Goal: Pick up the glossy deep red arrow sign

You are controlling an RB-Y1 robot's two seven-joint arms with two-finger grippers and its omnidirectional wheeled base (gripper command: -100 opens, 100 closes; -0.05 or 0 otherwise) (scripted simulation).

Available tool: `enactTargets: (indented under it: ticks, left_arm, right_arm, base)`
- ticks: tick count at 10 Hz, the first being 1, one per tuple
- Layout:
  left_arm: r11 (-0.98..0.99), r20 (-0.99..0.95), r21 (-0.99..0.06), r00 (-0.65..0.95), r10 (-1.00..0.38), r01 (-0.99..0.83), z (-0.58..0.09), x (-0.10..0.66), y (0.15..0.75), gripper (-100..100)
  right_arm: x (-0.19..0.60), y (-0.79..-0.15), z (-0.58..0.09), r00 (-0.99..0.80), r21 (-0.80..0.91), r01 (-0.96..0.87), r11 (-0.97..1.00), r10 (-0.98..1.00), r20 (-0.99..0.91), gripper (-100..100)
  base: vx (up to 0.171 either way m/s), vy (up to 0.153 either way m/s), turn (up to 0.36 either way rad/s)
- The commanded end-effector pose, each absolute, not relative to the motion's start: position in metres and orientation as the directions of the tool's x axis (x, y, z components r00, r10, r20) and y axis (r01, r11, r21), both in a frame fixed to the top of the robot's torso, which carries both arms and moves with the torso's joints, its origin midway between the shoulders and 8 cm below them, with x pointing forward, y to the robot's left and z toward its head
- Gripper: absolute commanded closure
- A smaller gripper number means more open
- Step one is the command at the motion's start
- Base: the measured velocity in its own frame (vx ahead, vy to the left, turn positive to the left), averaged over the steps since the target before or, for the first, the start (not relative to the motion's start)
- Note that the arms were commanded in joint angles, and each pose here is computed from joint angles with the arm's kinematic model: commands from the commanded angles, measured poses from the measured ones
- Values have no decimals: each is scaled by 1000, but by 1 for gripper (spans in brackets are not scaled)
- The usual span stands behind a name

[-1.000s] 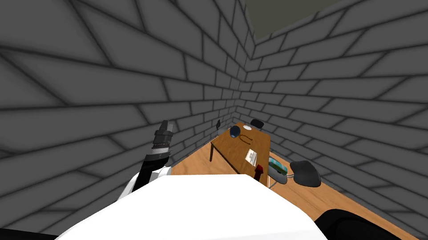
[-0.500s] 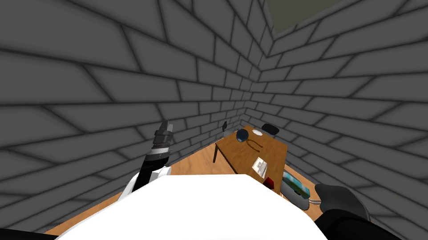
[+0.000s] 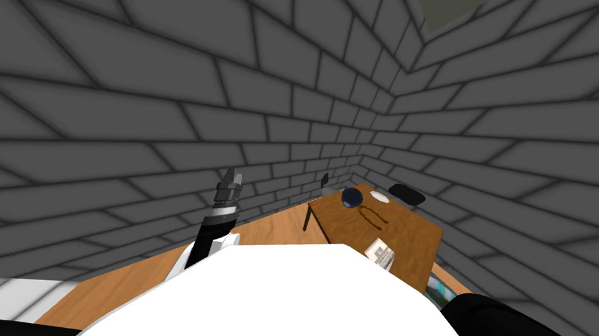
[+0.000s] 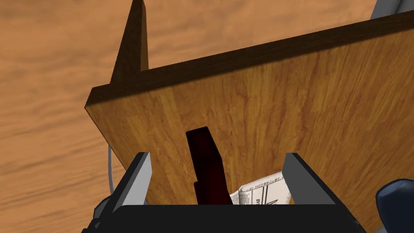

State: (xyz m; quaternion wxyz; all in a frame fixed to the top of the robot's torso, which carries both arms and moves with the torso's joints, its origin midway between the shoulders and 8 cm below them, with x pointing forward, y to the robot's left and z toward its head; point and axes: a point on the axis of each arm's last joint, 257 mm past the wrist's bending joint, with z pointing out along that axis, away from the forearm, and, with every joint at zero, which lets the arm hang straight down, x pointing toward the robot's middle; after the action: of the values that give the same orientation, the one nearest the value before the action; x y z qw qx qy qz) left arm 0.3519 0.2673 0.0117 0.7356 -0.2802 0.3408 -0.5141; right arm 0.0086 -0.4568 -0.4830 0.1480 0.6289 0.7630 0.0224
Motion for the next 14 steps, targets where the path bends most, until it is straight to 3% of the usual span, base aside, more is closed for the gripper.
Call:
enactTargets:
  ticks: [1, 7, 8, 9, 13, 14]
  left_arm:
    - [314, -213, -763, 239, -947, 565, 12, 352, 267, 0]
    - [315, -213, -763, 239, -947, 565, 12, 352, 267, 0]
    - [315, -213, -763, 239, -947, 565, 12, 352, 267, 0]
    - [315, -213, -763, 239, -947, 565, 12, 352, 267, 0]
    - [315, -213, -763, 239, -947, 565, 12, 352, 267, 0]
    - [315, -213, -763, 239, -947, 565, 12, 352, 267, 0]
  right_arm:
    - [-13, -474, -485, -177, 149, 967, 209, 963, -202, -100]
    - [-52, -513, -482, -197, 13, 979, 204, 956, -217, -100]
    - [-53, -514, -482, -198, 8, 979, 204, 956, -217, 0]
    - [-54, -512, -492, -190, 13, 980, 198, 957, -220, -100]
    - [-53, -508, -504, -184, 16, 981, 192, 958, -220, -100]
    - [-53, -508, -505, -183, 17, 981, 192, 958, -221, 100]
  base:
    - [10, -45, 343]
    - [8, -47, 223]
    - [1, -6, -7]
    - [-8, -19, 51]
    - [-20, -21, 34]
    - [0, 0, 0]
